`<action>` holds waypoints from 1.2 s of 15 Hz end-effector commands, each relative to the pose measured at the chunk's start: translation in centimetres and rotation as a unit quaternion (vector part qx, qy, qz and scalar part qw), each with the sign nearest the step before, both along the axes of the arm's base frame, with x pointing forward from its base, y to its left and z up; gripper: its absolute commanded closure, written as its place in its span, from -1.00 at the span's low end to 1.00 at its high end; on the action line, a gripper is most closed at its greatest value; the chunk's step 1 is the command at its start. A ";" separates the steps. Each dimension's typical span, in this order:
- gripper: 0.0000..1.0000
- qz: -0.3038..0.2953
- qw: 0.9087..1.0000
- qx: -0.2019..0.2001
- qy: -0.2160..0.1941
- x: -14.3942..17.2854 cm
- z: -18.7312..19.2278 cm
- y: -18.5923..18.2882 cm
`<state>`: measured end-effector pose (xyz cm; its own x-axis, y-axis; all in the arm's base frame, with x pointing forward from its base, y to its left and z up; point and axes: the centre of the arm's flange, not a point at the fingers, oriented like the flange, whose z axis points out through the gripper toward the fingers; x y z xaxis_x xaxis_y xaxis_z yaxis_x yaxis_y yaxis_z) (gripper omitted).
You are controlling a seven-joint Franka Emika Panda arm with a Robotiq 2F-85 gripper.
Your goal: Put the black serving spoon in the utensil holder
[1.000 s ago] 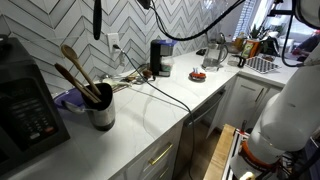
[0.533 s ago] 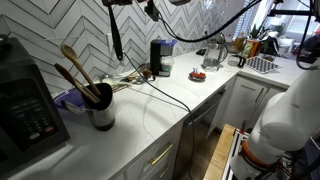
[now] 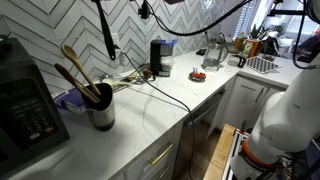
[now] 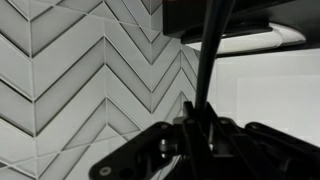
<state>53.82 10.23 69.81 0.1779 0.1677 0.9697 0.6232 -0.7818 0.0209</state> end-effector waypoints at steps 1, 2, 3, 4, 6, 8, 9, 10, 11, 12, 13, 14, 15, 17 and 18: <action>0.94 0.050 0.997 0.015 -0.064 2.2 -1.9 0.7; 0.94 0.050 0.996 0.010 -0.075 2.9 -2.8 0.6; 0.94 0.047 0.995 0.010 -0.091 3.5 -3.5 0.4; 0.94 0.043 0.993 0.021 -0.103 4.3 -4.8 0.0; 0.94 0.042 0.992 0.046 -0.112 5.7 -6.7 -0.6; 0.94 0.048 0.989 0.071 -0.118 6.8 -8.6 -0.5; 0.94 0.058 0.988 0.079 -0.119 7.1 -9.1 -0.2; 0.94 0.073 0.987 0.083 -0.119 7.0 -9.2 0.2; 0.94 0.054 0.991 0.067 -0.107 6.8 -8.8 -0.2; 0.77 0.057 0.991 0.068 -0.104 7.1 -9.3 -0.1; 0.77 0.057 0.991 0.068 -0.103 7.2 -9.6 -0.1; 0.77 0.057 0.991 0.068 -0.103 7.2 -9.5 -0.1; 0.94 0.062 0.990 0.067 -0.108 7.2 -9.6 0.1; 0.94 0.068 0.992 0.067 -0.080 7.3 -10.9 0.4; 0.94 0.075 0.992 0.071 -0.067 7.4 -12.0 0.7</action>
<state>61.04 10.43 59.77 -0.0250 0.0443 0.9987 0.7062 -0.7063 0.0491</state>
